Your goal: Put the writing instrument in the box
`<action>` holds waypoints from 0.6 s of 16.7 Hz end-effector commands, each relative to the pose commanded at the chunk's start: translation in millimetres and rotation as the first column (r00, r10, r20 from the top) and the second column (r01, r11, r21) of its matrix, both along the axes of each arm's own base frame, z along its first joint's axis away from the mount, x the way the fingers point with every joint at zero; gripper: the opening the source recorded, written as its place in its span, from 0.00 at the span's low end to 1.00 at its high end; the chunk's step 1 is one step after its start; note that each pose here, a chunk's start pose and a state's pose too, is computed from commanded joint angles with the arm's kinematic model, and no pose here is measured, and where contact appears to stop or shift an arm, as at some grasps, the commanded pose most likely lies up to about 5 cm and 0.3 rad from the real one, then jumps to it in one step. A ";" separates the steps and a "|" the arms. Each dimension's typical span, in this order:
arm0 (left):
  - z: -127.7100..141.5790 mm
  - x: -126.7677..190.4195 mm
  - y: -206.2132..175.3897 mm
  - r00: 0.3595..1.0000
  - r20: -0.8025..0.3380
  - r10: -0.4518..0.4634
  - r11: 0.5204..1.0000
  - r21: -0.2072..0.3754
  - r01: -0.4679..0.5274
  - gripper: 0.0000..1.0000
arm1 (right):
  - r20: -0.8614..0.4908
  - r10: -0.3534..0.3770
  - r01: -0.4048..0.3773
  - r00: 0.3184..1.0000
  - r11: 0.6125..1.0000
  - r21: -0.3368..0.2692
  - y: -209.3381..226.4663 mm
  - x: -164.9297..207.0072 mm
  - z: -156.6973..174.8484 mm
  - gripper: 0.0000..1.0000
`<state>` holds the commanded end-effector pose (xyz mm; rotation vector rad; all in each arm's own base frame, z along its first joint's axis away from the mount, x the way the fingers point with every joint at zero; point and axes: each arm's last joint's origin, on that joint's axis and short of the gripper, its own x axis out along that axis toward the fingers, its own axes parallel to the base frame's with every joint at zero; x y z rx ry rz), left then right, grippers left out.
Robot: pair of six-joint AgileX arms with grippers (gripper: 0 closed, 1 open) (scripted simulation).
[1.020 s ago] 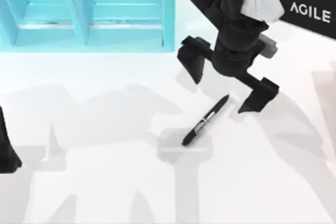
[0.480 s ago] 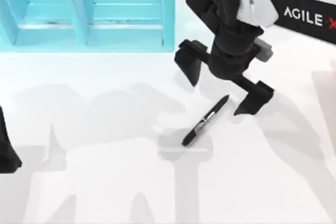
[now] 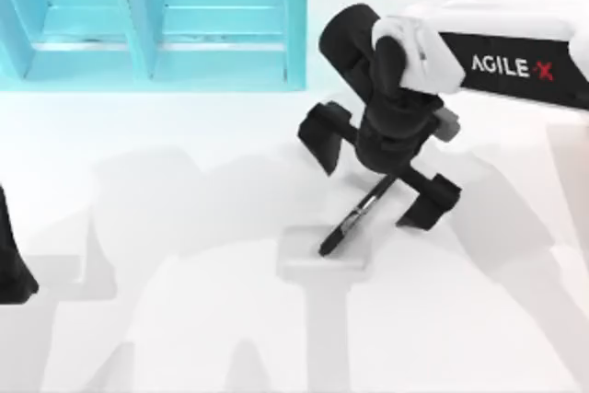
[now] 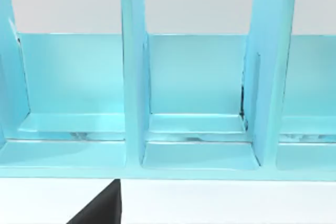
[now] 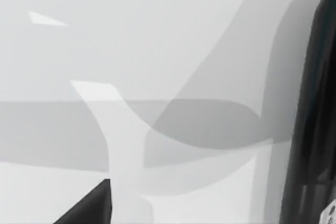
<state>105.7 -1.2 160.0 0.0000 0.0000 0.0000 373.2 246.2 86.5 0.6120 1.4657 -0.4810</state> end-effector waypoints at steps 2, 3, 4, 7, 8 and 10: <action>0.0 0.0 0.0 1.000 0.000 0.000 1.000 0.000 0.000 1.00 | 0.000 0.000 0.000 1.000 1.000 0.000 0.0 0.0 -0.3 1.00; 0.0 0.0 0.0 1.000 0.000 0.000 1.000 0.000 0.000 1.00 | 0.000 0.000 0.000 1.000 1.000 0.000 0.0 0.0 -0.3 1.00; 0.0 0.0 0.0 1.000 0.000 0.000 1.000 0.000 0.000 1.00 | 0.000 0.000 0.000 1.000 1.000 0.000 0.0 0.0 -0.3 0.92; 0.0 0.0 0.0 1.000 0.000 0.000 1.000 0.000 0.000 1.00 | 0.000 0.000 0.000 1.000 1.000 0.000 0.0 0.0 -0.3 0.70; 0.0 0.0 0.0 1.000 0.000 0.000 1.000 0.000 0.000 1.00 | 0.000 0.000 0.000 1.000 1.000 0.000 0.0 0.0 -0.3 0.62; 0.0 0.0 0.0 1.000 0.000 0.000 1.000 0.000 0.000 1.00 | 0.000 0.000 0.000 1.000 1.000 0.000 0.0 0.0 -0.3 0.47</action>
